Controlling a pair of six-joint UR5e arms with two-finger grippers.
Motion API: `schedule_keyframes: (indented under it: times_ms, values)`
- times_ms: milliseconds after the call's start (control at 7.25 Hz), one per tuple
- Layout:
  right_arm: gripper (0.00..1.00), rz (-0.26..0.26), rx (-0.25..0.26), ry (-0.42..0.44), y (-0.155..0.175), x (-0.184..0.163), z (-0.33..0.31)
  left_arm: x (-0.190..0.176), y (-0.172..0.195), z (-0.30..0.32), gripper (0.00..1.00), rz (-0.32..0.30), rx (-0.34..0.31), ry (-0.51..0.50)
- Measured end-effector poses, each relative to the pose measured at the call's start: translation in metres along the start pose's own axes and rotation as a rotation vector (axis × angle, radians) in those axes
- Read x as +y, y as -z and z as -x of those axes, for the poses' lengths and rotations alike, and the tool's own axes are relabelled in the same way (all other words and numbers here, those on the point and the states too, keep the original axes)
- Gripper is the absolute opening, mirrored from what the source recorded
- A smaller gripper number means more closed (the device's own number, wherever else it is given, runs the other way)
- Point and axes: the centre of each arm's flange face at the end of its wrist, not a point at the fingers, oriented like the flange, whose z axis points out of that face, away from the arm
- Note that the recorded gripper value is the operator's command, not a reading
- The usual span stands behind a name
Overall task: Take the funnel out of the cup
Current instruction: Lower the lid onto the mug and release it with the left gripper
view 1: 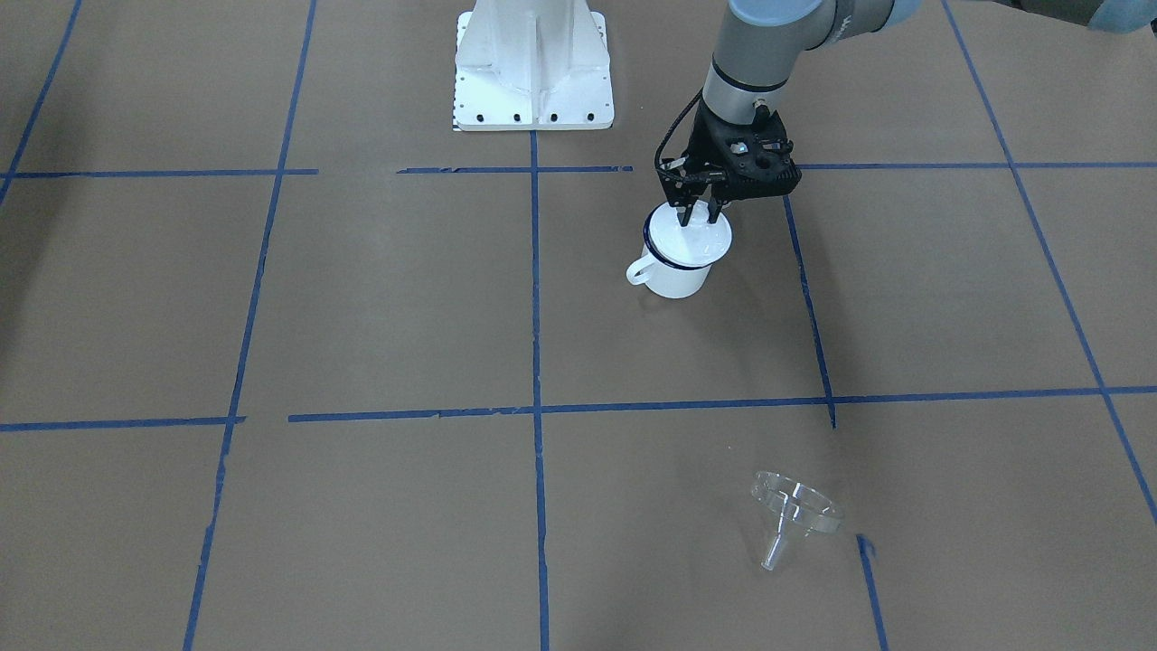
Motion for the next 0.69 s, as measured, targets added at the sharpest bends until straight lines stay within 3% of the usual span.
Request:
schedule_keyframes:
  times_ms: [414,690]
  values:
    - [1.0,0.0,0.0,0.0,0.0,0.0,0.0,0.0034,-0.0059,-0.0008,0.0,0.009,-0.008,-0.003]
    - [1.0,0.0,0.0,0.0,0.0,0.0,0.0,0.0046,-0.0059,-0.0014,0.31,0.01,-0.006,-0.005]
